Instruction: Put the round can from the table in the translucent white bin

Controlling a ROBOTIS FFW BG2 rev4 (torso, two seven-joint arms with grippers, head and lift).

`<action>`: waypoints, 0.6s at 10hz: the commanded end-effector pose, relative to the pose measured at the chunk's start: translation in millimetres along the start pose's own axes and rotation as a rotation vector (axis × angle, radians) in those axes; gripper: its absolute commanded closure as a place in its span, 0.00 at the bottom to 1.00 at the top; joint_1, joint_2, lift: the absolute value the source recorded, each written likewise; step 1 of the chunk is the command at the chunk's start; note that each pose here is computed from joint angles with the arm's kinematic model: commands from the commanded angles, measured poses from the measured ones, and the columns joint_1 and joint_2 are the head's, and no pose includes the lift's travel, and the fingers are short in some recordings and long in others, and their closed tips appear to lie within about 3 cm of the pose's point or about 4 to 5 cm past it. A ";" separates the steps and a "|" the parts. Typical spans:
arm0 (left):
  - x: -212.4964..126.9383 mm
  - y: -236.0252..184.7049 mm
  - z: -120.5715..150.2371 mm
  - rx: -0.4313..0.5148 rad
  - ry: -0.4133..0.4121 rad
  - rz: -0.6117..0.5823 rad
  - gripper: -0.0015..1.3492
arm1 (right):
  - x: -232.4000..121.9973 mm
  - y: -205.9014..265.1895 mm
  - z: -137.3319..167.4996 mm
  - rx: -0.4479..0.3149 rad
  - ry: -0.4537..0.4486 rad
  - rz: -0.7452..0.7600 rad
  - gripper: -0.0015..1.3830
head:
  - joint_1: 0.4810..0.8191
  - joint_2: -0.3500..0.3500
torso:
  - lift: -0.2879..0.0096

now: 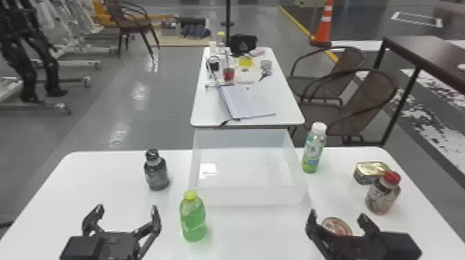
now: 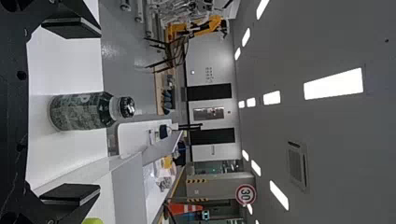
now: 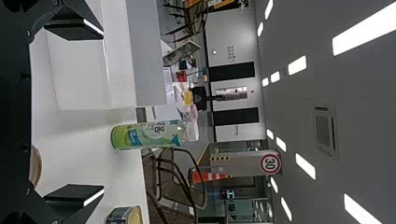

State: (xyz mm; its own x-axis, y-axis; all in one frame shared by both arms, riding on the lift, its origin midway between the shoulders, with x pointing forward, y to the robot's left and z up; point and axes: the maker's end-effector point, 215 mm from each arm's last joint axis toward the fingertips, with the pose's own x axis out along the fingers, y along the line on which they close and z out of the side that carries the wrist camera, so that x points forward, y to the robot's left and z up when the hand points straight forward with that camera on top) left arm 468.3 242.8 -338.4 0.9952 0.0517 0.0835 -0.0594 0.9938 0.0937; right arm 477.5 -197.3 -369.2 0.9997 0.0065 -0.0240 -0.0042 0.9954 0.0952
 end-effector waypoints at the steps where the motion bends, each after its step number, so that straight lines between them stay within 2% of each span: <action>1: 0.0 -0.4 0.2 -0.002 -0.001 0.001 0.10 | 0.0 0.0 0.0 0.000 0.000 0.000 0.10 | 0.20 0.50 | 0.63; 6: 1.1 0.5 1.0 -0.001 -0.002 0.003 0.10 | 0.4 0.0 -1.0 0.004 0.002 -0.001 0.10 | 0.20 0.50 | 0.63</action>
State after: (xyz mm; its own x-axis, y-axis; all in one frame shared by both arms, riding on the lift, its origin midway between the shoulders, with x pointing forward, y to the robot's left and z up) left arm 469.1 243.5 -337.4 0.9950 0.0527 0.0854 -0.0607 0.9936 0.0949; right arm 477.9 -197.3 -370.0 0.9997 0.0061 -0.0254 -0.0036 0.9953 0.0969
